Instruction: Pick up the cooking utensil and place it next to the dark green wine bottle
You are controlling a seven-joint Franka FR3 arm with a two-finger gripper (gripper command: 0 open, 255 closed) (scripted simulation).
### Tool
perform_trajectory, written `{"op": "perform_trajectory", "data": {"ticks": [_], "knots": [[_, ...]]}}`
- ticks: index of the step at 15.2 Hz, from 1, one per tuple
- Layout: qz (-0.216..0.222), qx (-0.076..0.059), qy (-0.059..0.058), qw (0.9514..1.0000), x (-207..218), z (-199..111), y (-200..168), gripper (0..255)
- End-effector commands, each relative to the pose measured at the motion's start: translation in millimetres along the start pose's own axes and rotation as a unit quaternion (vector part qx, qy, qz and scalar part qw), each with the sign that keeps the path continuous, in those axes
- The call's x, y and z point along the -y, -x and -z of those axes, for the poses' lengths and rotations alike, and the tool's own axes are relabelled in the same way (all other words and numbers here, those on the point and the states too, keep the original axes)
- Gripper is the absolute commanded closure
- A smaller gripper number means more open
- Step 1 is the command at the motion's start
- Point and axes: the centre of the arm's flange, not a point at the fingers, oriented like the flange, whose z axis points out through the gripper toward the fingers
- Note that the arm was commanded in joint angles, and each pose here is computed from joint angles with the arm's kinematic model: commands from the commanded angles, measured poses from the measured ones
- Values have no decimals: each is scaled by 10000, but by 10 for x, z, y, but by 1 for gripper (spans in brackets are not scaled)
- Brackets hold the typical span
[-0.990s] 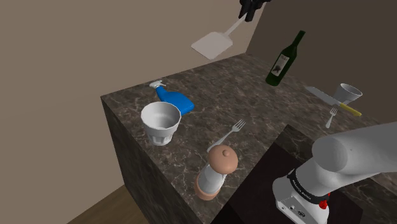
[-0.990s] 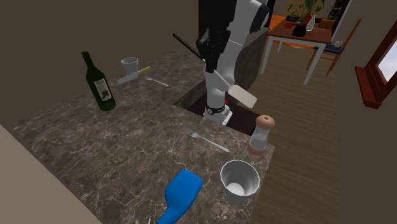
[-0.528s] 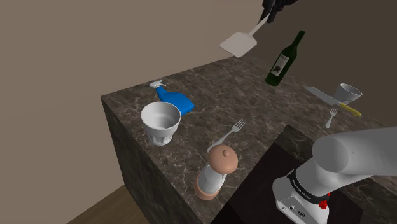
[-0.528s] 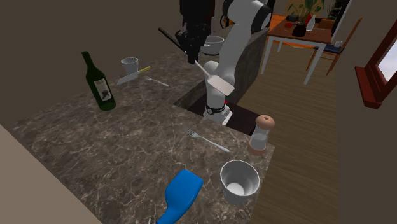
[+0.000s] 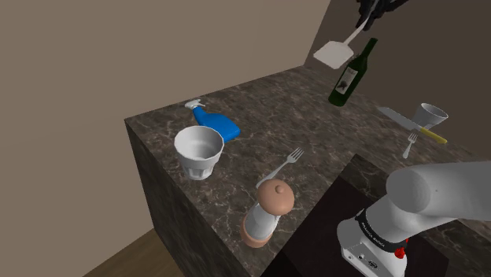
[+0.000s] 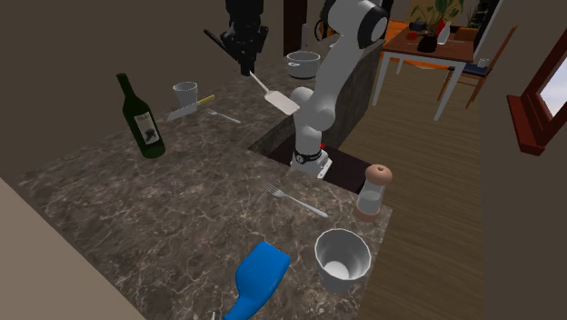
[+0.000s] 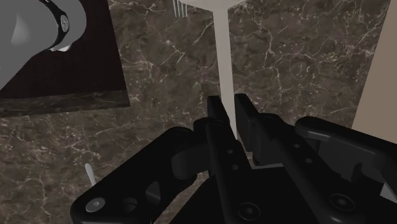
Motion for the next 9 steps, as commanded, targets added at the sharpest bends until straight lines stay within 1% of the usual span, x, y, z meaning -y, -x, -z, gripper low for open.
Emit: {"op": "perform_trajectory", "data": {"ticks": [1,9], "knots": [[15,0,1,10000,-66,-35,-243,255],[15,0,1,10000,-362,-101,-1255,255]]}}
